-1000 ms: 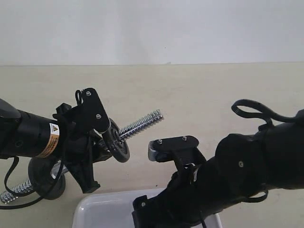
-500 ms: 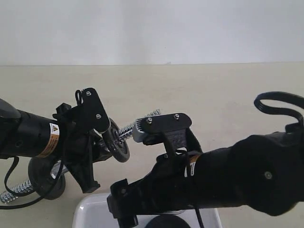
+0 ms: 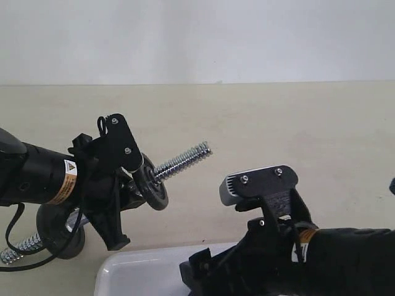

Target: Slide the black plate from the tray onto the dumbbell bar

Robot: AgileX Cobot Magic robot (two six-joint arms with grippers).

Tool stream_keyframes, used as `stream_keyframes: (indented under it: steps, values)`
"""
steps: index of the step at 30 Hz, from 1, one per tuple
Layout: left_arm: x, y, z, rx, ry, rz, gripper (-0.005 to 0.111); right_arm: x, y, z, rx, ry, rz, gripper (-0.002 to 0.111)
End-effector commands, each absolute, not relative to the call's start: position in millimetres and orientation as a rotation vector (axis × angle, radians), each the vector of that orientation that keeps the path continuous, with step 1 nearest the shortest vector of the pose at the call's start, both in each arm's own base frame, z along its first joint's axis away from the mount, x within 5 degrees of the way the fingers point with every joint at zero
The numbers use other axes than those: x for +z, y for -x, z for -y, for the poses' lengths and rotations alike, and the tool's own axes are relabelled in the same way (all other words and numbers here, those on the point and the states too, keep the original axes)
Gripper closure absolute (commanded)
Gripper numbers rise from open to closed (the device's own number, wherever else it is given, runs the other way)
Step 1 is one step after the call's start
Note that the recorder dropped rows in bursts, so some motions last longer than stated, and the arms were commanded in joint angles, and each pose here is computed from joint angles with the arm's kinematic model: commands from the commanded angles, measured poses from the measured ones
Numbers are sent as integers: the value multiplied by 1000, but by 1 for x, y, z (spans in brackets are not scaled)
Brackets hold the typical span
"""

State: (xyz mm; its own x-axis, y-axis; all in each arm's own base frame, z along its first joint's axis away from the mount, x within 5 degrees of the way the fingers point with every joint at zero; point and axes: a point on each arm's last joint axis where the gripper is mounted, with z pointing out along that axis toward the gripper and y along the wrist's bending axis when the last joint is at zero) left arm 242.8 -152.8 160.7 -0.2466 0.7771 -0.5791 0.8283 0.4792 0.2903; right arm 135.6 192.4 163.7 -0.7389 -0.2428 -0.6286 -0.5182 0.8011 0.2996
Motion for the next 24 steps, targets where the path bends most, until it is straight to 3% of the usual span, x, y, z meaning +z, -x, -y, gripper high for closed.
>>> stream_keyframes:
  steps: [1, 24]
  values:
    - [182, -248, 153, -87, -1225, -2013, 102, 165, -135, -191, 627, 561, -2386, 3]
    - [182, -248, 153, -87, -1225, -2013, 102, 168, -139, -192, 629, 534, -2334, 3]
